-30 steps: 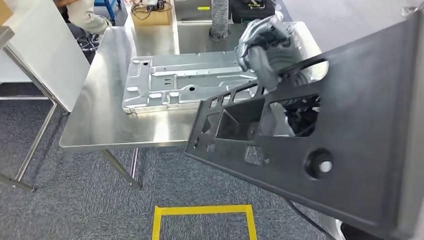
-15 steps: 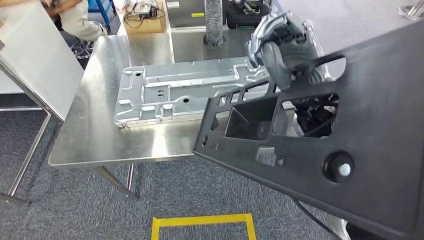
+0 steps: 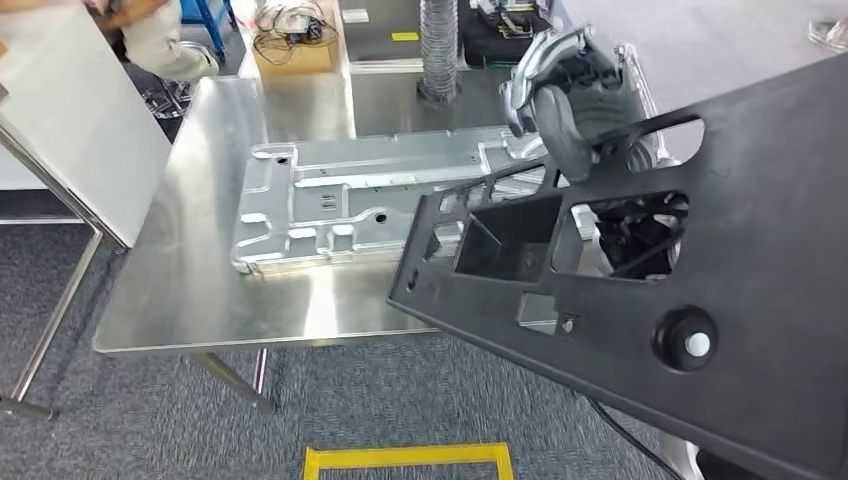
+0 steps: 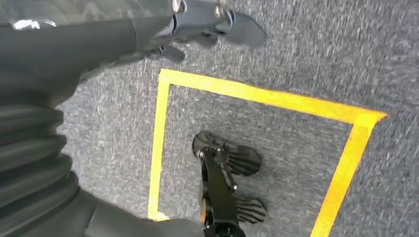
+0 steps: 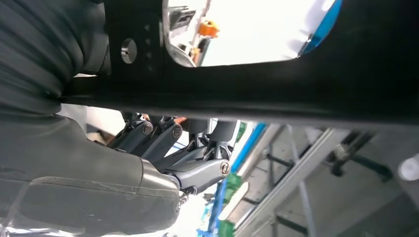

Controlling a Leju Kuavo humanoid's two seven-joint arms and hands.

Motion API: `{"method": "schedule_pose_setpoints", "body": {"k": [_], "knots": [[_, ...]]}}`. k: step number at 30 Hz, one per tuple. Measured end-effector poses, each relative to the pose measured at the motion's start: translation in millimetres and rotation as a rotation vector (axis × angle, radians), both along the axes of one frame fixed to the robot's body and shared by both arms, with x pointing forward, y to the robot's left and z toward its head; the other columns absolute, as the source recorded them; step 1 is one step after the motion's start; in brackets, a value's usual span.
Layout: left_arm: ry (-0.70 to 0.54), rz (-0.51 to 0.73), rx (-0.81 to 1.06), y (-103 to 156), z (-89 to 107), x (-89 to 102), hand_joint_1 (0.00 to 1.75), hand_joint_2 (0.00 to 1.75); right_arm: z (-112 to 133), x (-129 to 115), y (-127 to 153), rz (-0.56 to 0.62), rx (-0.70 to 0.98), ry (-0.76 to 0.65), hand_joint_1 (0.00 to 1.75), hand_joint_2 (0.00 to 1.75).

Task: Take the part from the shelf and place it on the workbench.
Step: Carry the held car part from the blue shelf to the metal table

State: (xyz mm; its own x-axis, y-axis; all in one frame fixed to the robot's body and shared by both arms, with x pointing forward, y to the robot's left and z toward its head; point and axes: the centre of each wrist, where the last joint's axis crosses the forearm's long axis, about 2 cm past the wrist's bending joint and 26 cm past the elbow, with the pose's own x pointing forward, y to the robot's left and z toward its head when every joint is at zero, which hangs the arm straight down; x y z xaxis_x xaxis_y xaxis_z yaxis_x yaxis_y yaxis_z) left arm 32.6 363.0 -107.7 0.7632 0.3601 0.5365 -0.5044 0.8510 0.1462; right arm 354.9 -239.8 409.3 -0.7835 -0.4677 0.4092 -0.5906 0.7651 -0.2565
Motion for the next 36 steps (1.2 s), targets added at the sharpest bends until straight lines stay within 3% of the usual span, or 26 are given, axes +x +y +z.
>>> {"method": "schedule_pose_setpoints", "body": {"k": [36], "knots": [[-0.017, -0.009, 0.01, 4, 1.3, 6.7, 0.0, 1.75, 7, -7, -7, -0.034, 0.021, -0.051, 1.75, 1.75]]}}
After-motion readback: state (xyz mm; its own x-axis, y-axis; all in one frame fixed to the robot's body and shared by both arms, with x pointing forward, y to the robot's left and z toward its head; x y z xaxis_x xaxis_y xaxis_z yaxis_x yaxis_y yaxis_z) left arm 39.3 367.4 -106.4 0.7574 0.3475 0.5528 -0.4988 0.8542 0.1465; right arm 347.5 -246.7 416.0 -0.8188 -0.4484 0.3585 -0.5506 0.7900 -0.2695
